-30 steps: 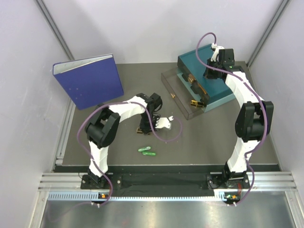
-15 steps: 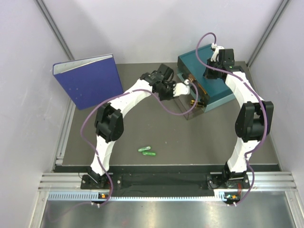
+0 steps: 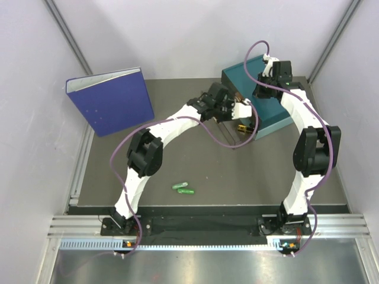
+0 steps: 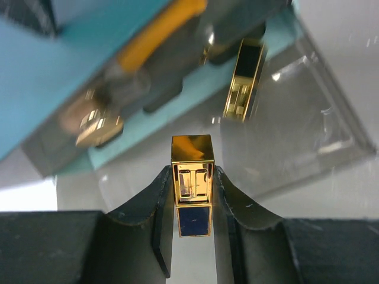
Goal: Organize the makeup
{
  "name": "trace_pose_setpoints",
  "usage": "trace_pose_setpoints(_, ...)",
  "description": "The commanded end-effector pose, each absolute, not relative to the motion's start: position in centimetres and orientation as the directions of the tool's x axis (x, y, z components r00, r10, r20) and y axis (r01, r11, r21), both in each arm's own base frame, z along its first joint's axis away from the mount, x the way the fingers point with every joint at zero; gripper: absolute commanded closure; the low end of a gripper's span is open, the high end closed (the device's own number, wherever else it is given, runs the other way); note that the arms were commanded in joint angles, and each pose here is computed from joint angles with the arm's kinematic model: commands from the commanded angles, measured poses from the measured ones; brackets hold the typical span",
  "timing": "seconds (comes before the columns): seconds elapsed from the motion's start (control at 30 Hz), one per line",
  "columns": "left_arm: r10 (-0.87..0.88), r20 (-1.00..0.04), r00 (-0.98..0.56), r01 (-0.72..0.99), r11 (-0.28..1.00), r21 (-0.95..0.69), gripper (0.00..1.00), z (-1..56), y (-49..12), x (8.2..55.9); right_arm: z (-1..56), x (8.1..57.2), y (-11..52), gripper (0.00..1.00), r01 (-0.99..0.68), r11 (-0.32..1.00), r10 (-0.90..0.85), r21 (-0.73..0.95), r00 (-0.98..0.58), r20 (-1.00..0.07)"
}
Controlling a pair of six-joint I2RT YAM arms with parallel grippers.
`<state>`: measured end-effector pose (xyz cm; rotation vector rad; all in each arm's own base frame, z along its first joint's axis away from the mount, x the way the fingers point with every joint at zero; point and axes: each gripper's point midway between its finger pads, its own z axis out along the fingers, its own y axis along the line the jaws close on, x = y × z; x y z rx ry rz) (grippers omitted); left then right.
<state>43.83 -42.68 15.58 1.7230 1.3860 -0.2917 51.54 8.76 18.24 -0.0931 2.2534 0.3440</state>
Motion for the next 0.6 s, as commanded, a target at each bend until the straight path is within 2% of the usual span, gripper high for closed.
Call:
trace_pose_setpoints(0.0, 0.533, -0.718, 0.448, 0.831, 0.048, 0.554, 1.00, 19.3, -47.1, 44.2, 10.3, 46.7, 9.1, 0.96, -0.129, 0.963, 0.017, 0.236, -0.847, -0.532)
trace_pose_setpoints(0.03, 0.527, -0.731, 0.434, 0.843, 0.050, 0.536, 0.99, 19.0, -47.3, 44.0, 10.4, 46.8, 9.0, 0.96, -0.128, 0.963, 0.018, 0.236, -0.845, -0.535)
trace_pose_setpoints(0.07, 0.516, -0.742, 0.429, 0.853, 0.039, 0.520, 0.94, 18.6, -47.6, 43.7, 10.4, 46.7, 9.2, 0.96, -0.134, 0.962, 0.015, 0.240, -0.847, -0.532)
trace_pose_setpoints(0.1, 0.511, -0.749, 0.421, 0.862, 0.031, 0.506, 0.84, 18.1, -47.8, 43.2, 10.4, 46.8, 9.2, 0.96, -0.135, 0.962, 0.014, 0.239, -0.846, -0.534)
trace_pose_setpoints(0.13, 0.506, -0.757, 0.414, 0.869, 0.029, 0.495, 0.63, 17.8, -48.0, 43.0, 10.4, 46.8, 9.2, 0.96, -0.135, 0.962, 0.014, 0.239, -0.846, -0.534)
trace_pose_setpoints(0.23, 0.508, -0.752, 0.420, 0.871, 0.008, 0.491, 0.37, 17.1, -48.5, 42.2, 10.5, 46.8, 9.2, 0.96, -0.135, 0.961, 0.015, 0.240, -0.844, -0.536)
trace_pose_setpoints(0.47, 0.536, -0.736, 0.414, 0.862, 0.029, 0.506, 0.07, 17.3, -47.9, 42.2, 10.5, 46.8, 9.3, 0.96, -0.138, 0.960, 0.015, 0.243, -0.844, -0.537)
trace_pose_setpoints(0.57, 0.558, -0.710, 0.430, 0.843, 0.033, 0.536, 0.03, 18.3, -46.7, 41.9, 10.5, 46.7, 9.3, 0.96, -0.138, 0.959, 0.015, 0.246, -0.845, -0.534)
